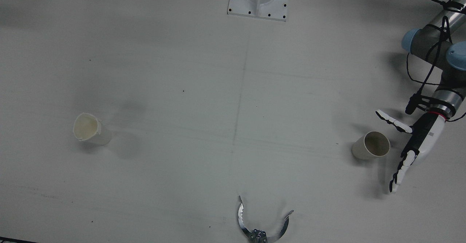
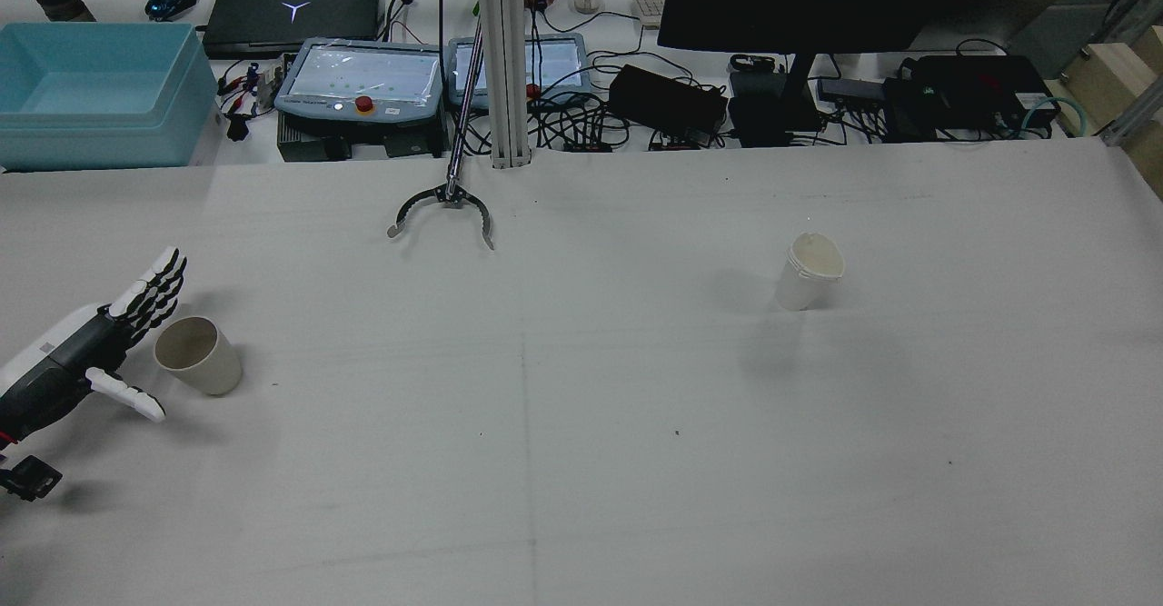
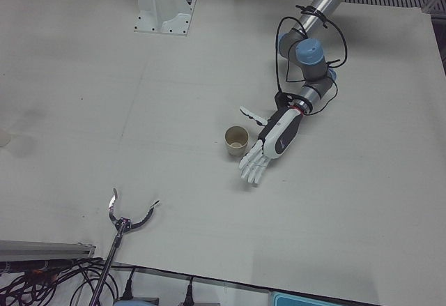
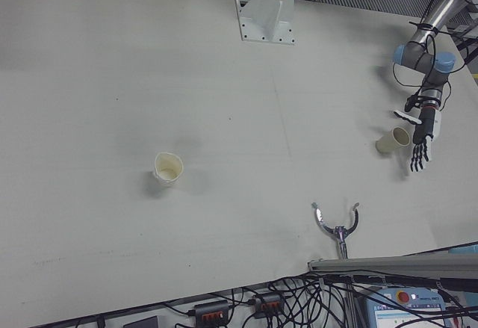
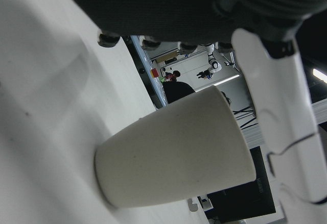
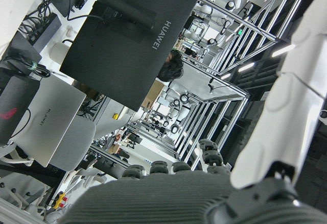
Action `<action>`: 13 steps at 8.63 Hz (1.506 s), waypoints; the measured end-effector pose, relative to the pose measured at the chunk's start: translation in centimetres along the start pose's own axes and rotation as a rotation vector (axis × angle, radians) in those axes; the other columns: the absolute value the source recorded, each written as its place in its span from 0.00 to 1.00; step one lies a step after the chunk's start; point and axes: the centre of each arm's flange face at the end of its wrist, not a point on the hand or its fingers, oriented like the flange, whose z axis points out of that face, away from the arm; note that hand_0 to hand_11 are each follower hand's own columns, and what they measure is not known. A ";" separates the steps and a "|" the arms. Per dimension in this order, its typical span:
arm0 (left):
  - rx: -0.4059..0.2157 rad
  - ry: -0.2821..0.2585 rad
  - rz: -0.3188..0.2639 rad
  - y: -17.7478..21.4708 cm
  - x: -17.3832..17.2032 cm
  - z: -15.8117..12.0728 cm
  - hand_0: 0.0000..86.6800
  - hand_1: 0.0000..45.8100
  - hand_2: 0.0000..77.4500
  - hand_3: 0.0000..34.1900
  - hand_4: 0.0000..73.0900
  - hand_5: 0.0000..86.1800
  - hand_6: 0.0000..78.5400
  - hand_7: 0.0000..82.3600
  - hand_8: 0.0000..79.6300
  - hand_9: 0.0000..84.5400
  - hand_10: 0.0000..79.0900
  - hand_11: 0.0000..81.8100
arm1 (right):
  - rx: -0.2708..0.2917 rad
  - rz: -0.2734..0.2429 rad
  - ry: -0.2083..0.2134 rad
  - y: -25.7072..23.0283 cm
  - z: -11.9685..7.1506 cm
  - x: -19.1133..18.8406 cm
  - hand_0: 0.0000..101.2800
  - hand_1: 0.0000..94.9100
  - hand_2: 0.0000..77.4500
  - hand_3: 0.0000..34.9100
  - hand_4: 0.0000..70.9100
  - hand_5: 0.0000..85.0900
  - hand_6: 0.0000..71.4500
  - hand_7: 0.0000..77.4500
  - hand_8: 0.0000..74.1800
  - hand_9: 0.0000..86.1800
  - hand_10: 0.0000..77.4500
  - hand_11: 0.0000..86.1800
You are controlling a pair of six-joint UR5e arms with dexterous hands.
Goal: Pour water
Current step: 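Close the left hand fingers around the beige cup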
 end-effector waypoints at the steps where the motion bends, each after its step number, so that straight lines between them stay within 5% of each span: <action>1: 0.004 -0.010 -0.001 -0.3 -0.6 -0.2 0.61 0.25 0.01 0.55 0.03 0.01 0.00 0.01 0.01 0.01 0.01 0.02 | -0.001 0.000 -0.001 0.0 0.0 0.0 0.48 0.14 0.01 0.00 0.03 0.07 0.01 0.01 0.01 0.04 0.00 0.02; 7: -0.002 -0.024 0.000 1.4 -1.9 2.6 0.62 0.26 0.01 0.55 0.03 0.01 0.00 0.01 0.01 0.01 0.01 0.02 | 0.001 0.003 -0.001 -0.1 0.1 0.0 0.48 0.14 0.01 0.00 0.03 0.07 0.01 0.01 0.01 0.04 0.00 0.03; 13: 0.012 -0.038 0.004 0.7 -2.4 2.6 0.62 0.29 0.01 0.41 0.07 0.04 0.00 0.01 0.01 0.01 0.01 0.02 | 0.003 0.004 0.000 -0.2 0.5 0.1 0.48 0.14 0.02 0.00 0.03 0.07 0.01 0.01 0.01 0.04 0.01 0.03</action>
